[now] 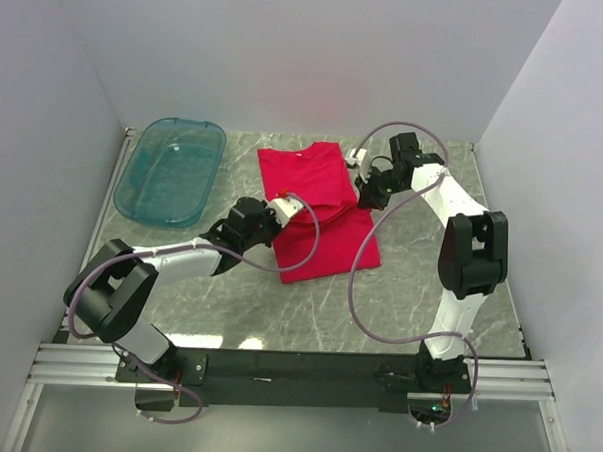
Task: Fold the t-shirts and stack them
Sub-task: Fold the tshirt
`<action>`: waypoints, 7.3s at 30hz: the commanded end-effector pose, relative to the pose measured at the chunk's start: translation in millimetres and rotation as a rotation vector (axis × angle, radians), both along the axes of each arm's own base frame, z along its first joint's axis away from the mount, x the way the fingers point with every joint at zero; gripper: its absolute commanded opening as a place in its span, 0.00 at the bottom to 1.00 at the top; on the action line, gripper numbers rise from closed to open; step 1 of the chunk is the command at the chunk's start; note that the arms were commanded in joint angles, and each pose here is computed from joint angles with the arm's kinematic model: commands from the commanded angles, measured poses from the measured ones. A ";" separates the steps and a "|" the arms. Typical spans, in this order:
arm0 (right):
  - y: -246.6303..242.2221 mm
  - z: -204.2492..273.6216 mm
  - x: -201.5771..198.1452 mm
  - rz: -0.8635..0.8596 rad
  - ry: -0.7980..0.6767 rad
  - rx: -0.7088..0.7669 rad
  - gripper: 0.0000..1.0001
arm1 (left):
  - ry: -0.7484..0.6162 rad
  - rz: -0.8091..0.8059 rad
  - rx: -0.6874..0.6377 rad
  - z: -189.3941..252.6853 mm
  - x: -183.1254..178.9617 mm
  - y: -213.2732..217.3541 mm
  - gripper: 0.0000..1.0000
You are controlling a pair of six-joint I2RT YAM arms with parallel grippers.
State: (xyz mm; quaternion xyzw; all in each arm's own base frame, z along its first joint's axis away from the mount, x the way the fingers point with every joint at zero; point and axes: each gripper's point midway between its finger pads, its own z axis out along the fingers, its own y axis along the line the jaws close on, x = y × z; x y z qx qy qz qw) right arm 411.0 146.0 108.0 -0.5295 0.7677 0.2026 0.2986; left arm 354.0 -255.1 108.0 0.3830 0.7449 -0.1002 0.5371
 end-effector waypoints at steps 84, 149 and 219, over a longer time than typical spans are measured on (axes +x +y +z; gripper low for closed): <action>-23.7 -68.3 -80.2 0.443 -0.252 -0.295 0.61 | -0.108 -0.442 0.375 -57.0 -86.4 -32.8 0.65; -43.4 -3.3 -118.6 0.324 0.037 -0.188 0.00 | -0.027 -0.476 0.123 9.3 -115.0 -36.0 0.00; 76.3 0.5 -10.6 -0.211 0.531 0.324 0.18 | 0.552 0.137 -0.663 64.6 32.7 -34.5 0.78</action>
